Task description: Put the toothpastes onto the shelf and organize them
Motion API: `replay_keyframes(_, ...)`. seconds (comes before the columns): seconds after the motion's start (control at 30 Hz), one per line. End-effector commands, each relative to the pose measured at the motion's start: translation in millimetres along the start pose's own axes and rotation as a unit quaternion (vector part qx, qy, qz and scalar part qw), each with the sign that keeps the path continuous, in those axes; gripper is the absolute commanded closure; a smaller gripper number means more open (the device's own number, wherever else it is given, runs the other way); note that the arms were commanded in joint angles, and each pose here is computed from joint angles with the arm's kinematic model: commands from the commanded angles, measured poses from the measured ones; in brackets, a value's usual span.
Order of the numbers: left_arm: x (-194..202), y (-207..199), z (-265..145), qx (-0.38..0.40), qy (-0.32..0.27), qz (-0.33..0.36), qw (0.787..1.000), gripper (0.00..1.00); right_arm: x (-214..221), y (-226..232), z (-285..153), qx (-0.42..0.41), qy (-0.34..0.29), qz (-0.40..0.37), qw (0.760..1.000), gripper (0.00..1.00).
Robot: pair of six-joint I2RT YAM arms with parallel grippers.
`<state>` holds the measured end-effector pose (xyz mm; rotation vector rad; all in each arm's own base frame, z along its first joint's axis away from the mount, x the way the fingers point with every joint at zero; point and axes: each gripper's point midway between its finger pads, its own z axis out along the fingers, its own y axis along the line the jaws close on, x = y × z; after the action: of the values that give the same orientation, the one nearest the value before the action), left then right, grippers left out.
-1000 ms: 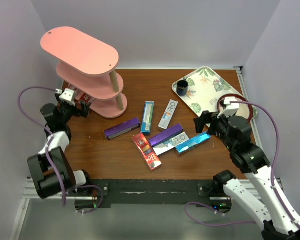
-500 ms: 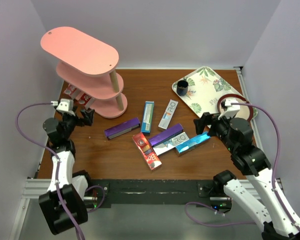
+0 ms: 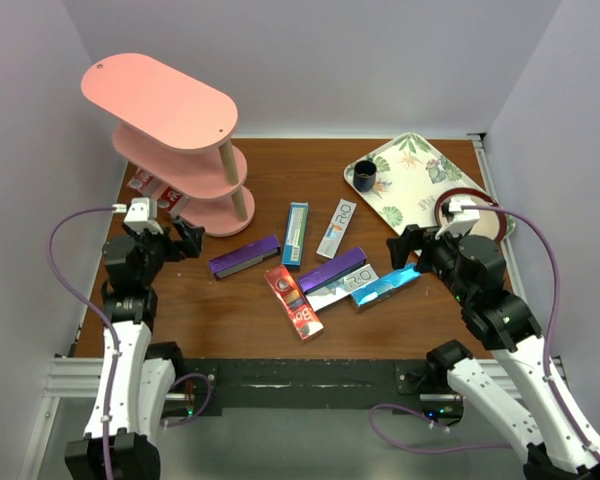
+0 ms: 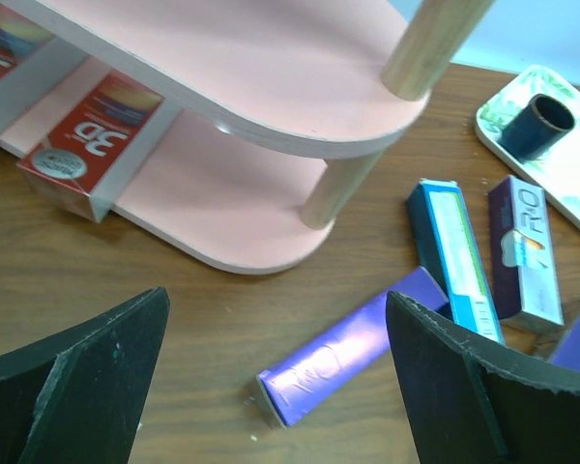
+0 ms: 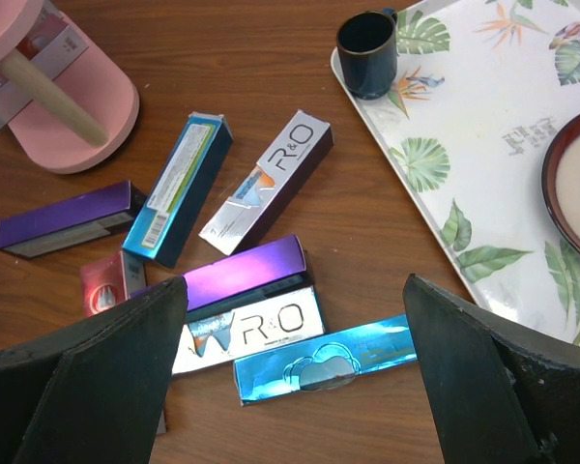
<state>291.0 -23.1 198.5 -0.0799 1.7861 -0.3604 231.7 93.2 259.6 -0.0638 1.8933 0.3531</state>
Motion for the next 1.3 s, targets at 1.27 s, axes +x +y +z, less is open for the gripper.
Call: replay_keyframes(1.27, -4.5, -54.7, -44.2, 0.009, -0.025, -0.025, 0.999, 0.0, 144.0, 177.3, 83.9, -0.163, 0.325, -0.133, 0.922, 0.02)
